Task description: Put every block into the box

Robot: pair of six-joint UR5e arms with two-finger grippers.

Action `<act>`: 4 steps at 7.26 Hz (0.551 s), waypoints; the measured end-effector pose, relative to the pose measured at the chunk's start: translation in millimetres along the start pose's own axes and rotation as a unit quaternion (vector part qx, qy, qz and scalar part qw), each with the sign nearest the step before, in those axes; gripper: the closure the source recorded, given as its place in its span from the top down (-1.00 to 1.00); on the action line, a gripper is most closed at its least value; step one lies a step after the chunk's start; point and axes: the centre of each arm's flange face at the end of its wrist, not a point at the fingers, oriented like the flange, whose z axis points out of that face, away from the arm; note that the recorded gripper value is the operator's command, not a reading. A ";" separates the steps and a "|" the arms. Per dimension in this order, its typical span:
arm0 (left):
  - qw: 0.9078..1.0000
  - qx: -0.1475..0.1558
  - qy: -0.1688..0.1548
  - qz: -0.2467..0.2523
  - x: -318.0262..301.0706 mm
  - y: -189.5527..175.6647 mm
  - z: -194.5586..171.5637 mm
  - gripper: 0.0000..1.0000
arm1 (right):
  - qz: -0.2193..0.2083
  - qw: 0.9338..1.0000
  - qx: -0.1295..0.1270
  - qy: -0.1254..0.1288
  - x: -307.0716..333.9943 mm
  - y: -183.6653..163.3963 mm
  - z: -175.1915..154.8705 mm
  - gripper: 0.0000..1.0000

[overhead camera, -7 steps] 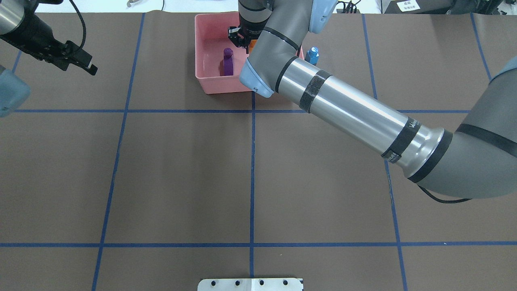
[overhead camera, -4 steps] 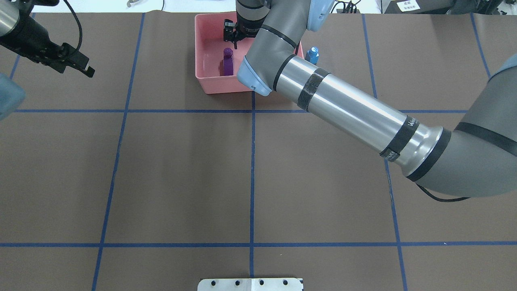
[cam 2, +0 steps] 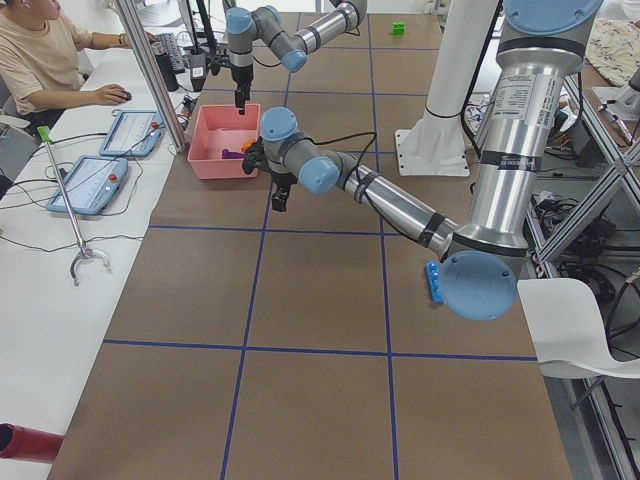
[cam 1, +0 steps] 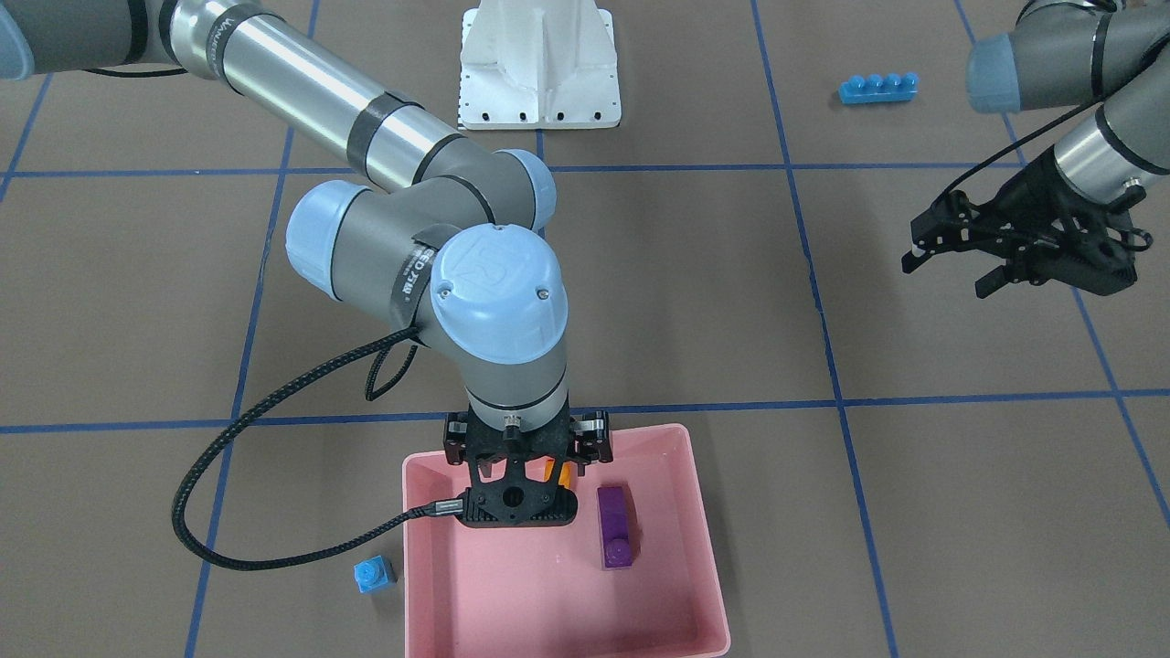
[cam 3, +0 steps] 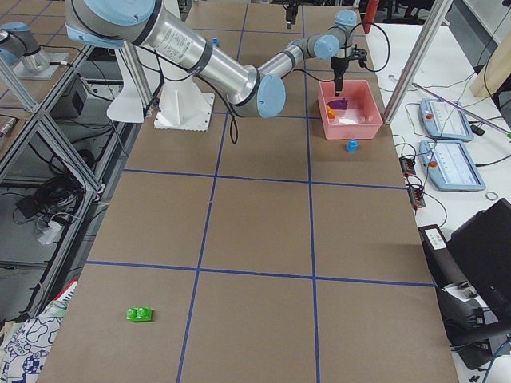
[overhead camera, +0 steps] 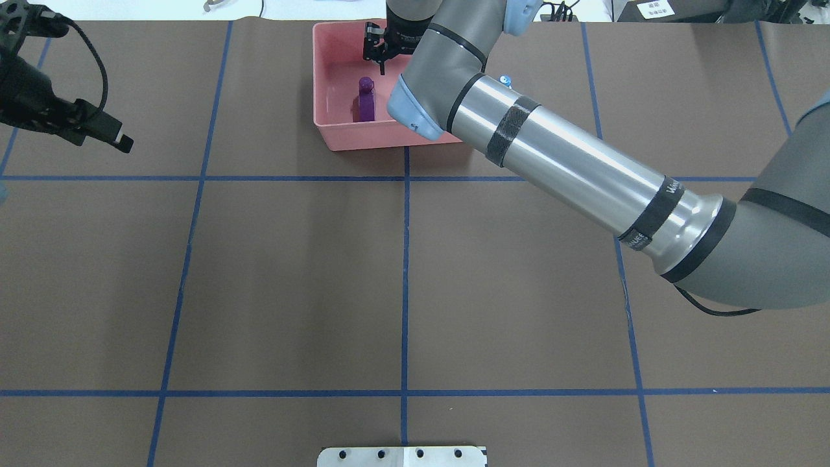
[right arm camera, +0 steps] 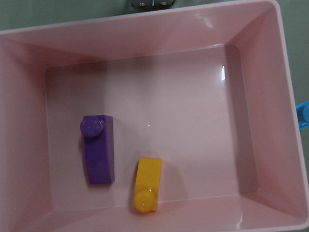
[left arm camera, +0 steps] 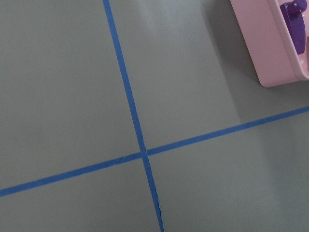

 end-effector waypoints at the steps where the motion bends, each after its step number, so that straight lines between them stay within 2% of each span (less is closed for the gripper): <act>1: 1.000 -0.011 0.000 0.012 7.3 35.1 -0.8 1.00 | -0.008 1.000 -0.003 0.002 14.5 12.0 -6.7 0.98; 4: 0.996 -0.041 -0.042 0.069 1.7 129.3 -4.5 1.00 | -0.032 0.999 -0.002 -0.002 78.3 52.1 -11.4 0.98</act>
